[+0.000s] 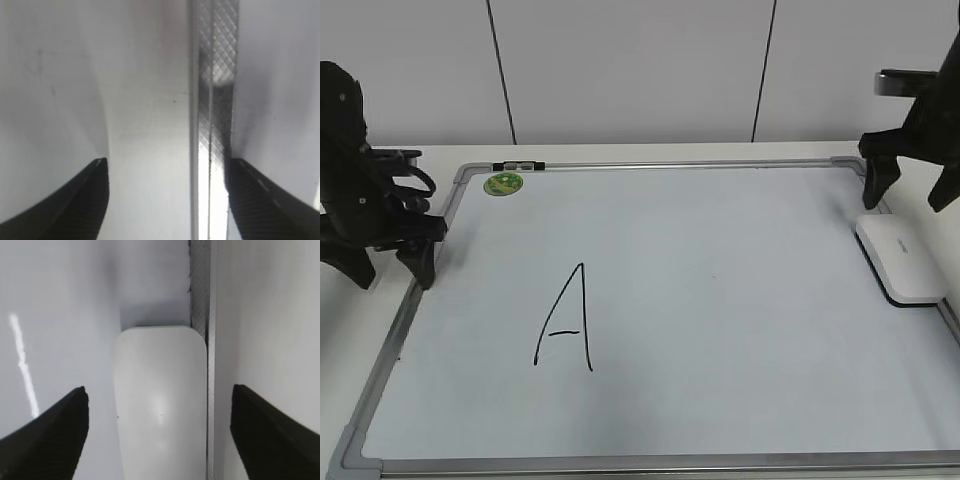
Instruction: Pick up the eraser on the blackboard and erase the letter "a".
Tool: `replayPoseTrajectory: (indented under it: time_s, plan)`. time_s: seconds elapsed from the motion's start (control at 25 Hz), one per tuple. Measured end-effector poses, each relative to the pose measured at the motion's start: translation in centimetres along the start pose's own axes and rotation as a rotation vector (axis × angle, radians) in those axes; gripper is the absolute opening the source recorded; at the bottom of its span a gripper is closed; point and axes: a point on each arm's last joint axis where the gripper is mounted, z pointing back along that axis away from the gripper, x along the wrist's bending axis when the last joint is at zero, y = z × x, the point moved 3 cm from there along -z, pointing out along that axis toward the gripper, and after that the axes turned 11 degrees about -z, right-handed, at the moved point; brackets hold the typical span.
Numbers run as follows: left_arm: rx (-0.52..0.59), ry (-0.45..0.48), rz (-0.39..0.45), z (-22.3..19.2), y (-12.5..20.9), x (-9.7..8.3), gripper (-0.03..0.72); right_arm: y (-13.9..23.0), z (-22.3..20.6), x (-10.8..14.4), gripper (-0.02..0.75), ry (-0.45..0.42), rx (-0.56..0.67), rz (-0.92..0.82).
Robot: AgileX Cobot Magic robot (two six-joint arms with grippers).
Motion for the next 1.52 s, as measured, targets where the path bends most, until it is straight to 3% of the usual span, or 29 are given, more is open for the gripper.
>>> replayPoseTrajectory:
  time_s: [0.08,0.28,0.64,0.96,1.28,1.52]
  plan:
    - [-0.016,-0.009,-0.006,0.8,0.0,0.1,0.61,0.0,0.8,0.0,0.661,-0.003,-0.017,-0.001]
    - [-0.071,-0.032,-0.019,4.3,0.2,0.2,0.634,0.3,4.2,0.2,0.652,-0.014,-0.089,-0.008]
    - [-0.119,-0.04,-0.018,11.1,2.4,0.0,0.587,2.0,12.0,0.8,0.56,-0.091,-0.243,-0.066]
    - [-0.057,-0.033,-0.017,13.0,4.4,-0.2,0.566,4.7,16.4,1.6,0.541,-0.186,-0.3,-0.086]
    - [-0.265,-0.069,-0.022,20.8,7.7,-0.3,0.536,9.1,16.9,1.8,0.536,-0.207,-0.255,-0.081]
    - [-0.349,-0.073,-0.048,22.9,12.7,-1.3,0.534,15.4,18.0,2.0,0.535,-0.207,-0.25,-0.032]
